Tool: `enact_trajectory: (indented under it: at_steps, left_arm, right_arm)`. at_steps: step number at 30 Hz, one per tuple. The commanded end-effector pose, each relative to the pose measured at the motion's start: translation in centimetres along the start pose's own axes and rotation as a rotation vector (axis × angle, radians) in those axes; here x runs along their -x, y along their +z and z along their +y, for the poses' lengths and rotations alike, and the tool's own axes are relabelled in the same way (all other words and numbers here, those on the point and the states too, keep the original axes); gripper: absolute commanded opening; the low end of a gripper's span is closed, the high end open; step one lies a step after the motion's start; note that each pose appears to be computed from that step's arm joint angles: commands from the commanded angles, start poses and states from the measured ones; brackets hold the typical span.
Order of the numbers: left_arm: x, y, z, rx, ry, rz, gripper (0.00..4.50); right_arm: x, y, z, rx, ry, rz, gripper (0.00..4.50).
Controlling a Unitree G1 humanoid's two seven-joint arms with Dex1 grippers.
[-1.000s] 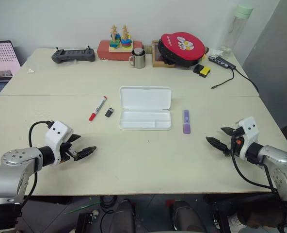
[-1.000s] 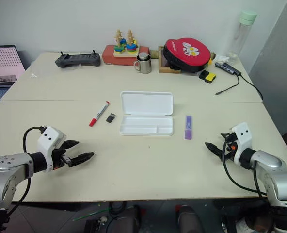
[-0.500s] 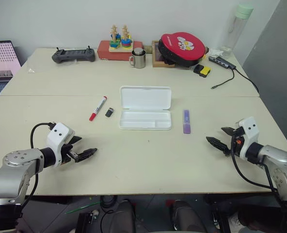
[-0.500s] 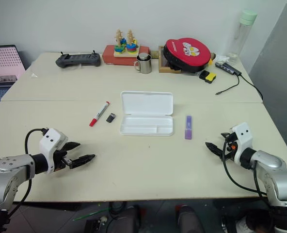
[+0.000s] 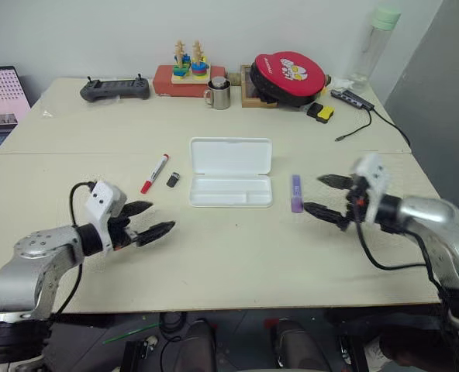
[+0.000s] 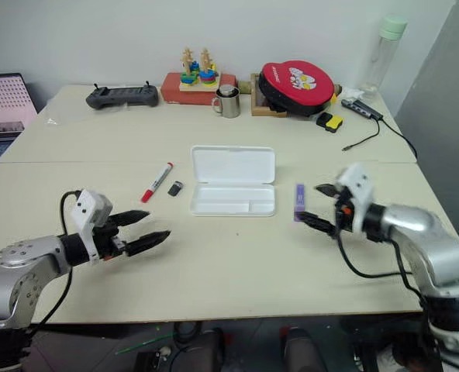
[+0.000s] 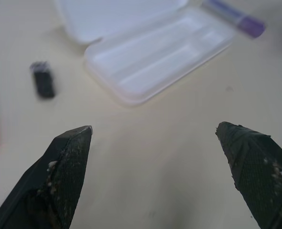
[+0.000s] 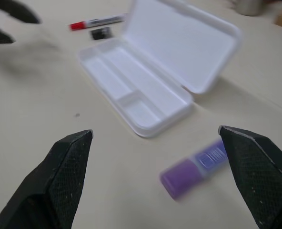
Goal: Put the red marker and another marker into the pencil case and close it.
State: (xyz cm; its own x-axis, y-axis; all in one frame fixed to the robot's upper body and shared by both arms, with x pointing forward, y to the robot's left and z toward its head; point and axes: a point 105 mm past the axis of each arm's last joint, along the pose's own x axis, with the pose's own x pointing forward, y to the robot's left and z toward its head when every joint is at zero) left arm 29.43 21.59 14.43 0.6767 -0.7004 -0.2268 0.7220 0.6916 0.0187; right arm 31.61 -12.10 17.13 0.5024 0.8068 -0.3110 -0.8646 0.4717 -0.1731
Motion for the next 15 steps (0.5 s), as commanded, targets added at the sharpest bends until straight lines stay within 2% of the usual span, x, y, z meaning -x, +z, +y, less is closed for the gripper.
enact_trajectory:
  at_steps: [1,6,11,15]
  left_arm:
    - [-1.4,3.0,-1.3,-0.036,-0.069,-0.152,4.5]
    - [-2.2,5.1,-2.4,0.021,-0.103,-0.284,4.5]
    - [-2.1,4.6,-2.1,0.013,-0.073,-0.262,4.5]
    - [-1.9,4.5,-1.9,0.008,-0.057,-0.249,4.5]
  right_arm:
    - [-4.1,-0.3,0.8,0.071,0.131,0.086,4.46]
    - [-8.5,0.2,0.4,0.148,0.165,0.125,4.46]
    - [-10.1,-0.7,0.0,0.137,0.164,0.169,4.46]
    - [-10.4,-3.3,0.3,0.147,0.188,0.287,3.56]
